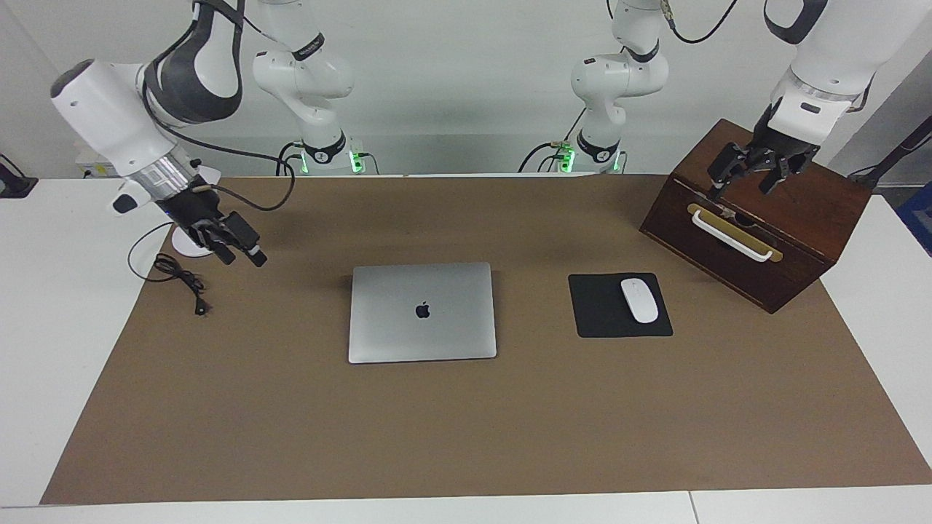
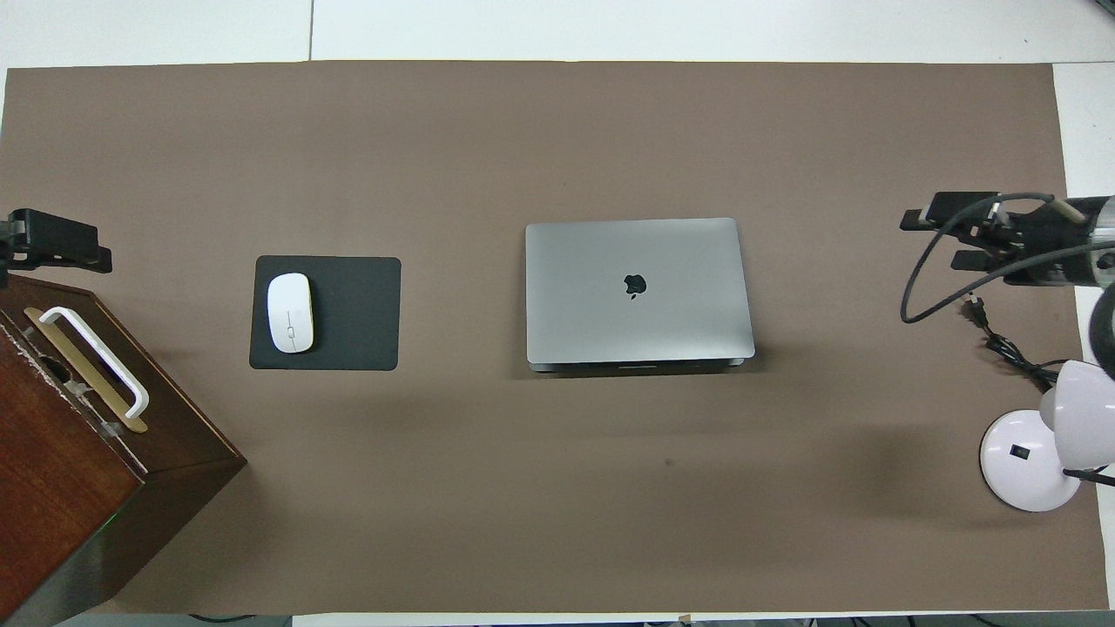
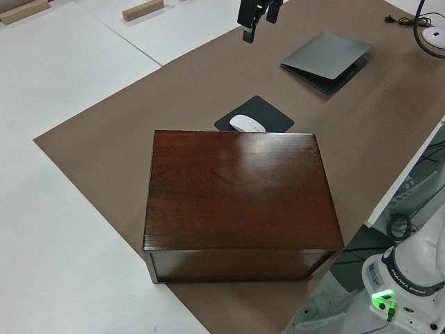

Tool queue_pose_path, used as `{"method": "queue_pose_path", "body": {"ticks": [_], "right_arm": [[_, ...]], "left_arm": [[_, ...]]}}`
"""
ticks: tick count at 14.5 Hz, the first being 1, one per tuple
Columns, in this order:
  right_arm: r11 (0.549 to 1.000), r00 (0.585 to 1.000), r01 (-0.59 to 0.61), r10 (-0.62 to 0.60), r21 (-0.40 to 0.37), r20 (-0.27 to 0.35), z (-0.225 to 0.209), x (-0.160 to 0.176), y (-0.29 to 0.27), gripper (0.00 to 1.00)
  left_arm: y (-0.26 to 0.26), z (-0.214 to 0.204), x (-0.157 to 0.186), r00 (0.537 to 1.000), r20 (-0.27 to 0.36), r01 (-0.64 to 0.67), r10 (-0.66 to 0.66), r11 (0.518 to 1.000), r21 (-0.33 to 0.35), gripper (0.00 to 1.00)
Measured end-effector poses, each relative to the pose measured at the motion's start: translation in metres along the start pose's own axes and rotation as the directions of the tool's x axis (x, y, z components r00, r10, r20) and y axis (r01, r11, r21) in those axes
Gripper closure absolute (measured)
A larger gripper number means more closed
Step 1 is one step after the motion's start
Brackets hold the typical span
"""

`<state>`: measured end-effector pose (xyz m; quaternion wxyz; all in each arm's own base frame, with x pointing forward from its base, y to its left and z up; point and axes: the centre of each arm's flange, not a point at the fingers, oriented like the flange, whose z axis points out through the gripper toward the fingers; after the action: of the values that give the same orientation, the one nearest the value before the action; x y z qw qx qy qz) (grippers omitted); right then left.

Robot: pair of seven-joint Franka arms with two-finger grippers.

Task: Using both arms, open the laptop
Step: 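Move the right gripper toward the laptop's side edge while the left gripper advances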

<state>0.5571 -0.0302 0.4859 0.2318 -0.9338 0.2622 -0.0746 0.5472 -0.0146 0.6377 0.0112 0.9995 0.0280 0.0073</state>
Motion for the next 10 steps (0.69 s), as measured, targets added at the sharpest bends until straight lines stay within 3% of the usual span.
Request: {"method": "queue_pose_path", "body": {"ticks": [2, 5, 8, 9, 10], "right_arm": [[0.992, 0.993, -0.119, 0.118, 0.032, 0.009, 0.024, -0.020, -0.015, 0.00], [0.966, 0.965, -0.258, 0.258, 0.016, 0.044, 0.042, -0.048, -0.030, 0.00], [0.949, 0.947, -0.316, 0.316, -0.011, 0.064, 0.054, -0.060, -0.023, 0.03], [0.947, 0.944, -0.320, 0.321, -0.025, 0.074, 0.061, -0.063, -0.016, 0.00], [0.949, 0.945, -0.314, 0.316, -0.043, 0.087, 0.070, -0.068, -0.008, 0.00]], "left_arm": [[0.004, 0.001, 0.000, 1.000, 0.000, -0.007, 0.007, 1.000, 0.000, 0.00], [0.005, 0.000, 0.001, 1.000, -0.012, -0.008, 0.008, 1.000, -0.001, 0.00], [0.005, 0.002, 0.003, 1.000, -0.021, 0.002, -0.002, 1.000, -0.002, 0.01], [0.005, 0.003, 0.003, 1.000, -0.023, 0.008, -0.008, 1.000, -0.002, 0.06], [0.004, 0.003, 0.003, 1.000, -0.026, 0.009, -0.009, 1.000, -0.003, 0.17]]}}
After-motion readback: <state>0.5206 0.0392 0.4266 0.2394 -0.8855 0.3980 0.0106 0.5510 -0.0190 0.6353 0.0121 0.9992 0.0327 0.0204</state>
